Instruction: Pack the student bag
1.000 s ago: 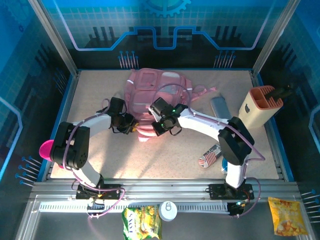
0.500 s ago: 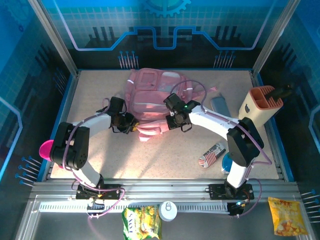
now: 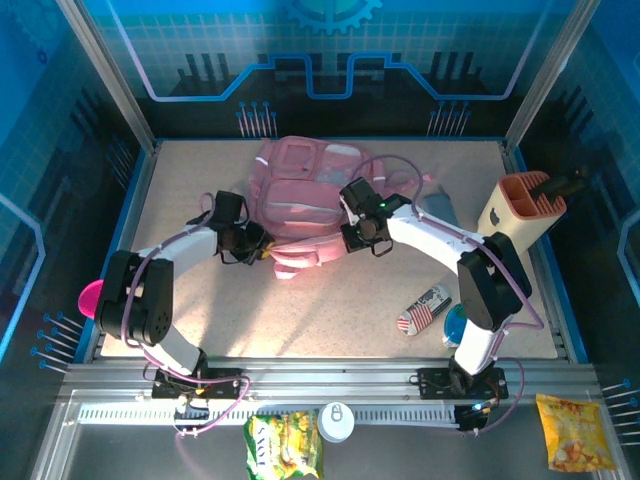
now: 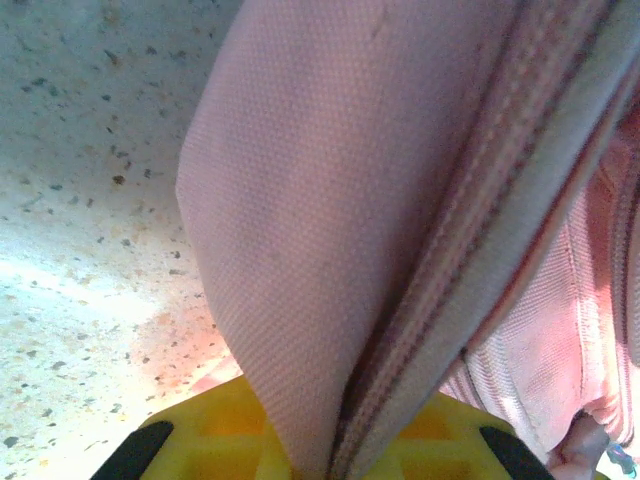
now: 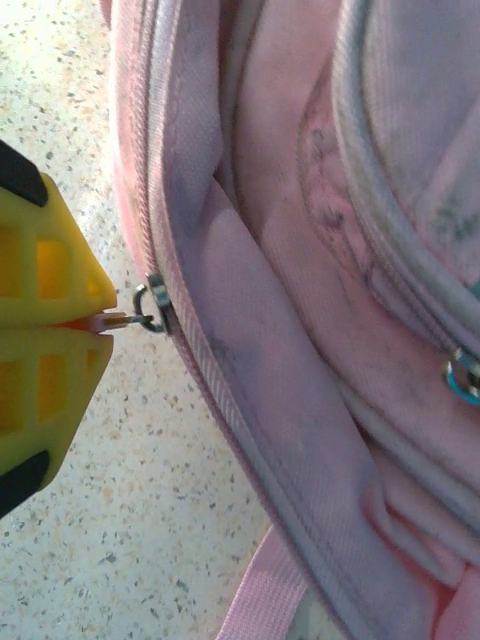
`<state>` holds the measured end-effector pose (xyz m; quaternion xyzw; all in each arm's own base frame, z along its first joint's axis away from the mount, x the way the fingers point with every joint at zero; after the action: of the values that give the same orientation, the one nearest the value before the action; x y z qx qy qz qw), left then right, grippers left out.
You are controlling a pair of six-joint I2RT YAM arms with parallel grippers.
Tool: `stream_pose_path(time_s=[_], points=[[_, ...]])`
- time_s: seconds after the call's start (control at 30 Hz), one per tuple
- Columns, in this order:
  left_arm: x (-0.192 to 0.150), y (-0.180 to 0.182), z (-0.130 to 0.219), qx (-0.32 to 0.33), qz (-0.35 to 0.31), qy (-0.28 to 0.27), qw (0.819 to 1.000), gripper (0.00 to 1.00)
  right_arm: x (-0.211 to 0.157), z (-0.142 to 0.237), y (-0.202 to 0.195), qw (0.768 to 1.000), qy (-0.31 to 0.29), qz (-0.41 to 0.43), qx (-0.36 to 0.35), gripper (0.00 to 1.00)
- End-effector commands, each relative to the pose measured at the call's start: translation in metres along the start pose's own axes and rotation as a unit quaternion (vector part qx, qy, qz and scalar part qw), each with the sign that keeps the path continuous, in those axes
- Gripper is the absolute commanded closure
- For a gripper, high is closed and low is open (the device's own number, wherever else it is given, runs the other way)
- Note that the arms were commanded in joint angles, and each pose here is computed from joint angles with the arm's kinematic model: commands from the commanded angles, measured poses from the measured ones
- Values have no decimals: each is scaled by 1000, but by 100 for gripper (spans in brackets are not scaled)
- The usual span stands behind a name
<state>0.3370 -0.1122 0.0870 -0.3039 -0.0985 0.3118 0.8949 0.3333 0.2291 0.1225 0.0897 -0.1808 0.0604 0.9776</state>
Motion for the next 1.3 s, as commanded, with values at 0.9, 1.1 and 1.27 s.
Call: stream_pose_path(time_s=[0.9, 1.1, 1.27], points=[[31, 1, 30, 0, -18, -53, 998, 100, 11, 8, -66, 995, -12, -56, -77, 100], [26, 5, 38, 2, -31, -44, 999, 100, 57, -20, -87, 997, -31, -43, -55, 100], [17, 10, 37, 7, -44, -22, 999, 100, 79, -36, -104, 996, -34, -51, -67, 99]])
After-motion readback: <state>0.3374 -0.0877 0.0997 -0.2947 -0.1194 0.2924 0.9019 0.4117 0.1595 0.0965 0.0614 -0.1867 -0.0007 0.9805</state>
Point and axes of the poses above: each hand's point on the last joint's axis, 136 mm out from that joint toward the fingers, its own z axis back along the fingers, its own y axis along the line the jaws close on, x = y × z, the point moved 3 cm from there along z, back along the fingers, and after that the axes turned 13 degrees about -z, right-handed, at the moved point
